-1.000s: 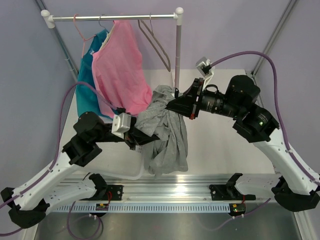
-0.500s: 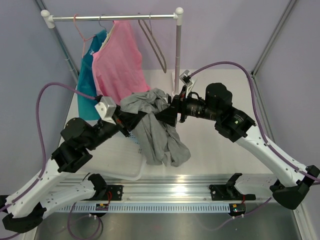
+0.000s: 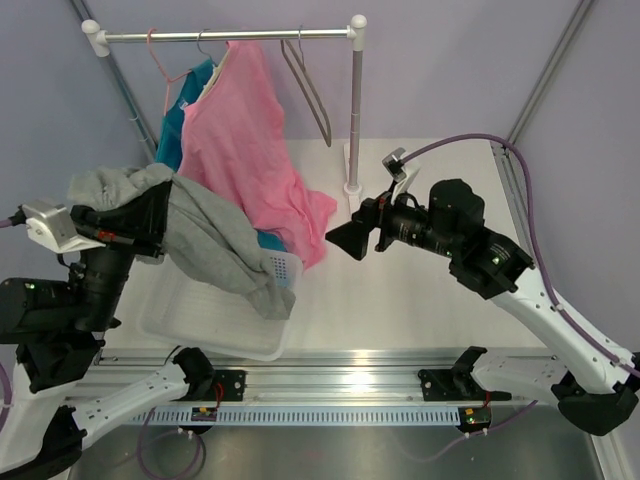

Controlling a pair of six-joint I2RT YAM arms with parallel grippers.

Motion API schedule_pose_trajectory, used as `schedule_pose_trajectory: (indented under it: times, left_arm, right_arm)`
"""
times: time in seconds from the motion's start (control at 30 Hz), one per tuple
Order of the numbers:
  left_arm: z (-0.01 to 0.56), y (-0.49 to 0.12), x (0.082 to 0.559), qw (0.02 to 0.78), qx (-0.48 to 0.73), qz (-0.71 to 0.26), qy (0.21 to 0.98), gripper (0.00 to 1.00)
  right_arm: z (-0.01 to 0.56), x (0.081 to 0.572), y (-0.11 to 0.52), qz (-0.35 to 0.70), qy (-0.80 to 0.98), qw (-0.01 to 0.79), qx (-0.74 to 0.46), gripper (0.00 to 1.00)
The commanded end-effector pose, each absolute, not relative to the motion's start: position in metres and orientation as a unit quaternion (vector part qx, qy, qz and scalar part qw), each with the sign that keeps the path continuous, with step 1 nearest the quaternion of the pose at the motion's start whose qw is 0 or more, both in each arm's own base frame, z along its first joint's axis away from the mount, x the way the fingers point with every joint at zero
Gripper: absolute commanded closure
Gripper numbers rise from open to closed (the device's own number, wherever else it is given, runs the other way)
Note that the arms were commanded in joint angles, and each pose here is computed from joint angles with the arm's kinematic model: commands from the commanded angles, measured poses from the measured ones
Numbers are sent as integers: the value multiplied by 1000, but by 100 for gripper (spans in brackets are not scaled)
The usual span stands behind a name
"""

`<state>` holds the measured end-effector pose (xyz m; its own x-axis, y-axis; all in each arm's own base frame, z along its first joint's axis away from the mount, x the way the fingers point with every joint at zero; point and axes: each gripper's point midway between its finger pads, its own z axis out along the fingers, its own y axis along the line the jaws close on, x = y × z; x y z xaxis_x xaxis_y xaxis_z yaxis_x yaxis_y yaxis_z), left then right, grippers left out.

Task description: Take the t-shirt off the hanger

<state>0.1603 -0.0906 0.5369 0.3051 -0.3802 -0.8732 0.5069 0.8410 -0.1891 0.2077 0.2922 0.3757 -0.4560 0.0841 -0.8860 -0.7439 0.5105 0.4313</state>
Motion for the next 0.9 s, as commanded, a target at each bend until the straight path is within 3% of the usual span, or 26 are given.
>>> schedule_pose_trajectory:
  times: [0.0, 0.33, 0.67, 0.87]
  left_arm:
    - [555, -54, 164, 825, 0, -222, 520, 100]
    - [542, -58, 168, 806, -18, -237, 542, 100]
    - [477, -100, 189, 780, 15, -254, 571, 100]
    - [425, -91, 202, 766, -52, -245, 592, 100]
  right_arm:
    - [385, 207, 273, 411, 728, 504, -216, 1]
    - [395, 196, 250, 396, 721, 528, -213, 1]
    - [392, 185, 243, 401, 716, 528, -219, 0]
    - [386, 184, 238, 393, 716, 534, -220, 1]
